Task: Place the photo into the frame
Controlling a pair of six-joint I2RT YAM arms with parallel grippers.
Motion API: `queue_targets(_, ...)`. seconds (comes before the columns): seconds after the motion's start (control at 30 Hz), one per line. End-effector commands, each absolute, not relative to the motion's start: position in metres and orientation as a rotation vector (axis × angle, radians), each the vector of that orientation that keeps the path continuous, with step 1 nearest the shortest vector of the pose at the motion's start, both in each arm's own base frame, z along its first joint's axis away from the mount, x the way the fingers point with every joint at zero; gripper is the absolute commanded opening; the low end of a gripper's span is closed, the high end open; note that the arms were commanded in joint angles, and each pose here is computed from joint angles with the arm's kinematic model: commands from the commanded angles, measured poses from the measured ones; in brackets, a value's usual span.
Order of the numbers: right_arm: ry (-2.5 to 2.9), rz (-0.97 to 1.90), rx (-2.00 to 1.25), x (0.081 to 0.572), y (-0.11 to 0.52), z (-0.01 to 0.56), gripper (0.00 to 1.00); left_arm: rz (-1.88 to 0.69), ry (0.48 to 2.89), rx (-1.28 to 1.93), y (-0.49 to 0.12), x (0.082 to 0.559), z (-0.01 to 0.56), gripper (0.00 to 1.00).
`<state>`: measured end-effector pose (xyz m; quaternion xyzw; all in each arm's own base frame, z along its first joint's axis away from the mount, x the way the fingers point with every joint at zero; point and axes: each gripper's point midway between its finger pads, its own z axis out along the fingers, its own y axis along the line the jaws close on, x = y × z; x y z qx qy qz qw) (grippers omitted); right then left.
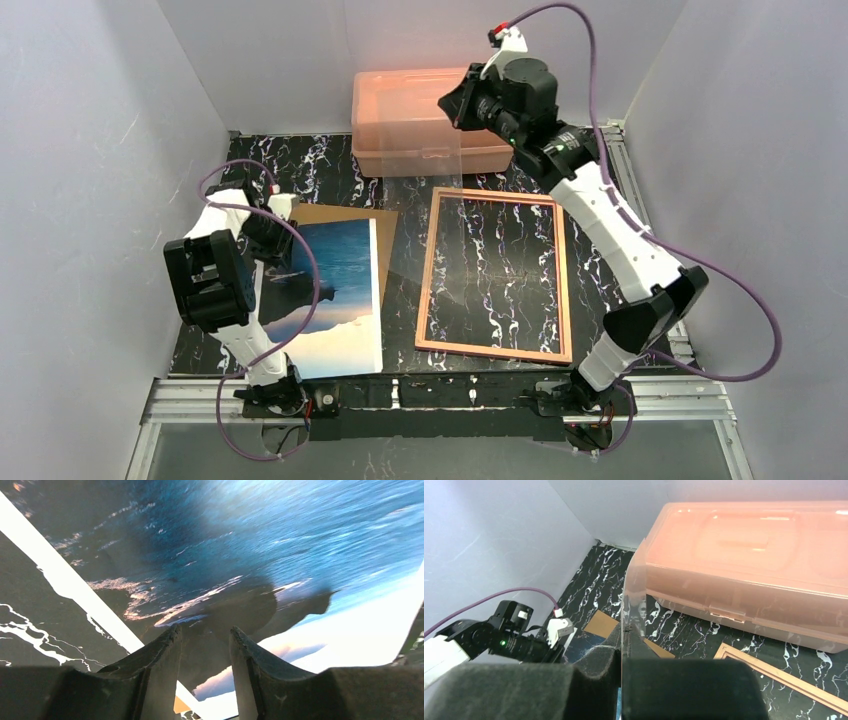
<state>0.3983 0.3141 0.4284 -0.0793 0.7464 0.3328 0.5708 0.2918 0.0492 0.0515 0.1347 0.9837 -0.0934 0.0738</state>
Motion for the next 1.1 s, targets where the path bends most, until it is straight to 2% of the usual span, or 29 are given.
queue_targets(0.0,1.699,0.821,-0.201,0.364,0.293,0.479,0.01,-0.41,2.813,0.353,0.026,0.312,0.112,0.43)
queue_targets(0.07,1.692,0.883,-0.221,0.349,0.294,0.488,0.01,-0.481,2.733,0.345,0.012,0.318,0.143,0.56)
queue_targets(0.1,1.682,0.916,-0.23,0.341,0.295,0.493,0.01,-0.526,2.682,0.348,0.003,0.32,0.158,0.69)
queue_targets(0.13,1.669,0.948,-0.239,0.334,0.295,0.499,0.01,-0.569,2.632,0.35,-0.007,0.321,0.174,0.94)
queue_targets(0.17,1.651,0.984,-0.252,0.326,0.296,0.505,0.01,-0.637,2.574,0.361,-0.019,0.321,0.191,0.98)
queue_targets(0.3,1.596,1.136,-0.273,0.298,0.299,0.528,0.01,-0.873,2.349,0.407,-0.06,0.313,0.248,0.98)
queue_targets(0.47,1.54,1.321,-0.246,0.27,0.3,0.559,0.01,-1.144,2.14,0.493,-0.094,0.29,0.281,0.98)
queue_targets(0.87,1.494,1.57,-0.129,0.248,0.295,0.574,0.01,-1.469,1.733,0.626,-0.124,0.245,0.338,0.98)
queue_targets(1.07,1.459,1.689,-0.095,0.243,0.294,0.577,0.01,-1.509,1.667,0.645,-0.128,0.236,0.345,0.98)
